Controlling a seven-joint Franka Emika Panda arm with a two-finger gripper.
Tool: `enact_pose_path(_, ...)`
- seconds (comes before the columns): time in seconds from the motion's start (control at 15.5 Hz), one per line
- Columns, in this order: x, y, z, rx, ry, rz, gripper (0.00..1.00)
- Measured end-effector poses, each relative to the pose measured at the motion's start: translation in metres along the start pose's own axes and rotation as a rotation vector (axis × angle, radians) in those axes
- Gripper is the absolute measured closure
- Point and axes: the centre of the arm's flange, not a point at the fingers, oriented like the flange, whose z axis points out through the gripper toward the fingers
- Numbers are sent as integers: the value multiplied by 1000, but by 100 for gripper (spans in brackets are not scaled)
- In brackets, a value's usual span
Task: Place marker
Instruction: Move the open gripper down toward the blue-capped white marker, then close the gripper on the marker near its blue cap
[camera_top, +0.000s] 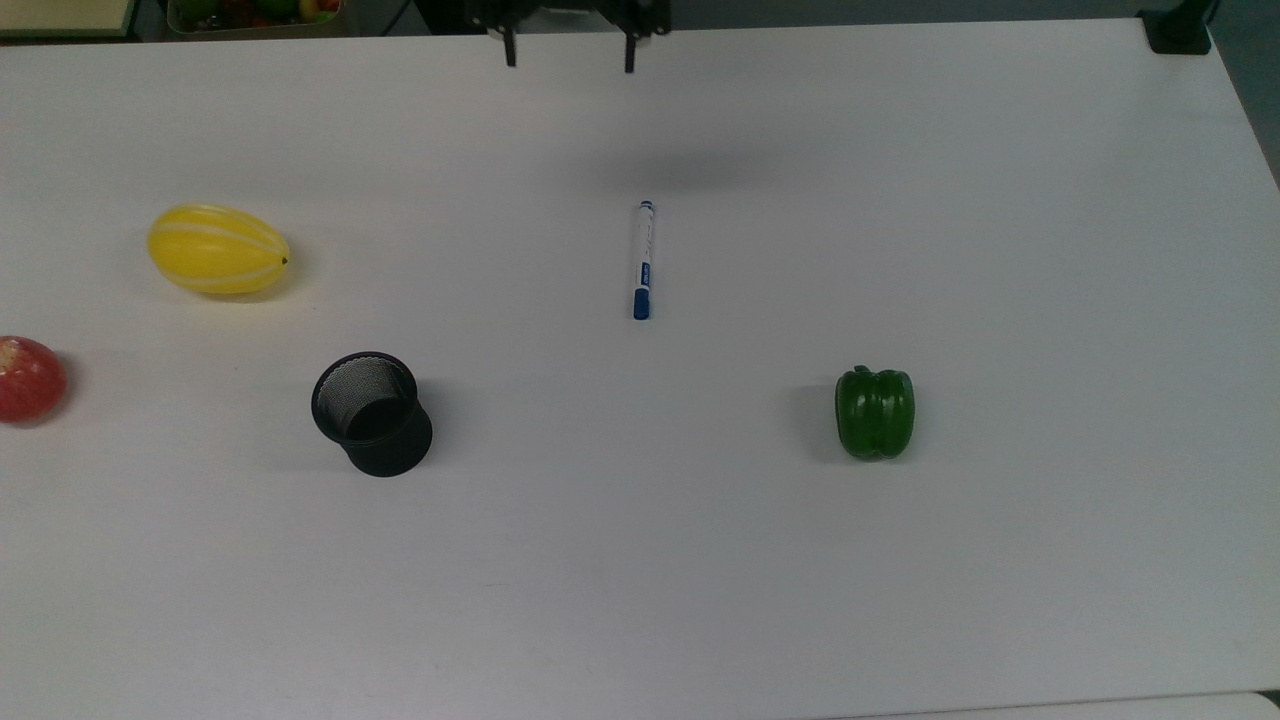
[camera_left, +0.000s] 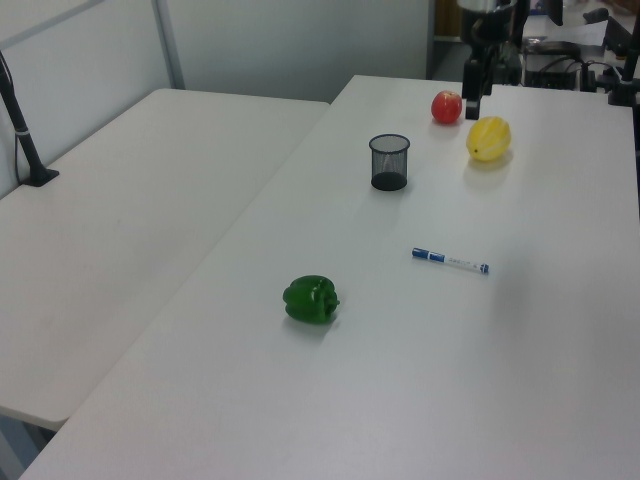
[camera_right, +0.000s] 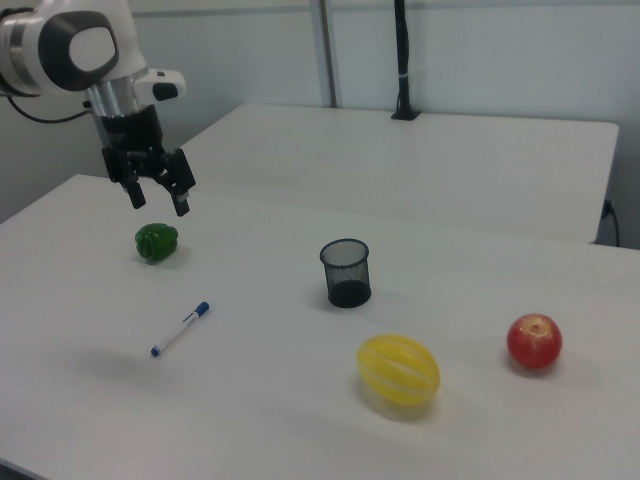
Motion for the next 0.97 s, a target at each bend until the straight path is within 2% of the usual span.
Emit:
enact_pose_path(0.32, 16, -18, 48, 7, 27, -8, 0)
enact_pose_path(0.97, 51, -49, 191, 16, -21, -16, 0)
